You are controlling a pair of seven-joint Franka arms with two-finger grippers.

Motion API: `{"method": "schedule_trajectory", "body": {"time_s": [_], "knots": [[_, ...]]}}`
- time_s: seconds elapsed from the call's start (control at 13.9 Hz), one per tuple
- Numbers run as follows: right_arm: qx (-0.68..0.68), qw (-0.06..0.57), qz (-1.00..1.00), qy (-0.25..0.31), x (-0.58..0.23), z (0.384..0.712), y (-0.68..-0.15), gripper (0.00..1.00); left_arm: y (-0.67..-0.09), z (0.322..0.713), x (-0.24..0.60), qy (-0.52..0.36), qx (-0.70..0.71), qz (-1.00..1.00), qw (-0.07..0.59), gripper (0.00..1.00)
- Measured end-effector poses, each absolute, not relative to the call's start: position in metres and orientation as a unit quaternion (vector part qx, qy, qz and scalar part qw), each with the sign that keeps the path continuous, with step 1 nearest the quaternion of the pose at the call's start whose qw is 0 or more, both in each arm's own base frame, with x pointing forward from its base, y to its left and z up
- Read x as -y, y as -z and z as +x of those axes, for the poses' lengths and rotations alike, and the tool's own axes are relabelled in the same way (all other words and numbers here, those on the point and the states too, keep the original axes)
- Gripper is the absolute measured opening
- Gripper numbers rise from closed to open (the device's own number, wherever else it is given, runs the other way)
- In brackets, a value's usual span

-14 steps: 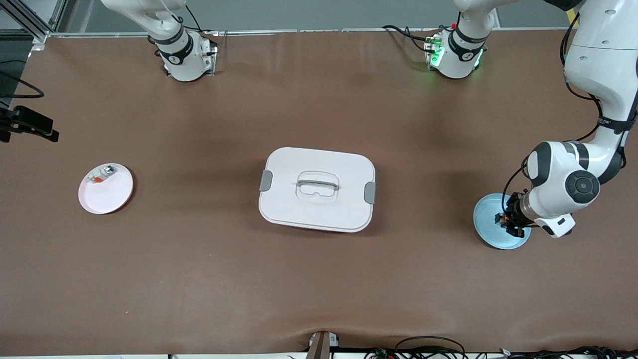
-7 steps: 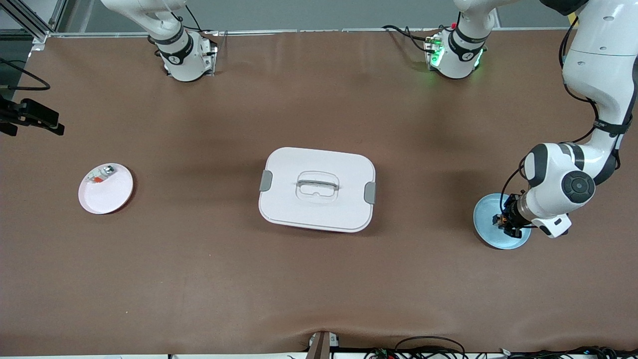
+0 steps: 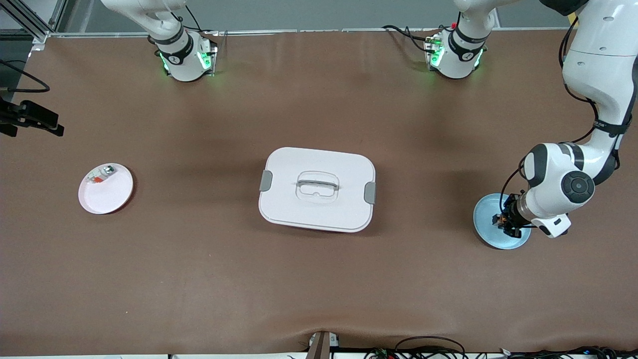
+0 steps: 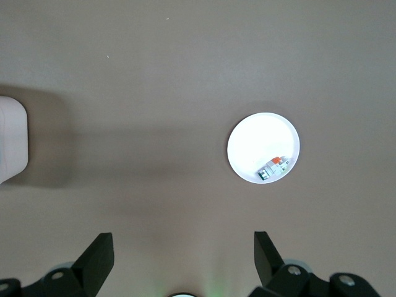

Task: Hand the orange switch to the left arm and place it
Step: 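Lower the switch with the left gripper onto the blue plate, then open the left gripper to release the switch on the plate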

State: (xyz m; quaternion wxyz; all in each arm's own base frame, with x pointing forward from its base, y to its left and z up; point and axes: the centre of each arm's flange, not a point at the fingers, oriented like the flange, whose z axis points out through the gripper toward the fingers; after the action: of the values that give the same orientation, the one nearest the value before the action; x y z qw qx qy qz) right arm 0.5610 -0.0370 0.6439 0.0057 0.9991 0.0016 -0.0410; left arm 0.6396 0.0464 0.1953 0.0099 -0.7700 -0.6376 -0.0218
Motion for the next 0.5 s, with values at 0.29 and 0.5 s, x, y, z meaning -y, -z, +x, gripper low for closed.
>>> {"method": "schedule_trajectory", "body": {"time_s": [0.29, 0.5], "knots": [[0.002, 0.006, 0.999, 0.045, 0.041, 0.554, -0.65, 1.0, -0.197, 0.641, -0.045, 0.028, 0.633, -0.774, 0.009, 0.7], [0.01, 0.009, 0.999, 0.044, 0.05, 0.549, -0.655, 1.0, -0.198, 0.642, -0.041, 0.03, 0.63, -0.776, 0.007, 0.99]]}}
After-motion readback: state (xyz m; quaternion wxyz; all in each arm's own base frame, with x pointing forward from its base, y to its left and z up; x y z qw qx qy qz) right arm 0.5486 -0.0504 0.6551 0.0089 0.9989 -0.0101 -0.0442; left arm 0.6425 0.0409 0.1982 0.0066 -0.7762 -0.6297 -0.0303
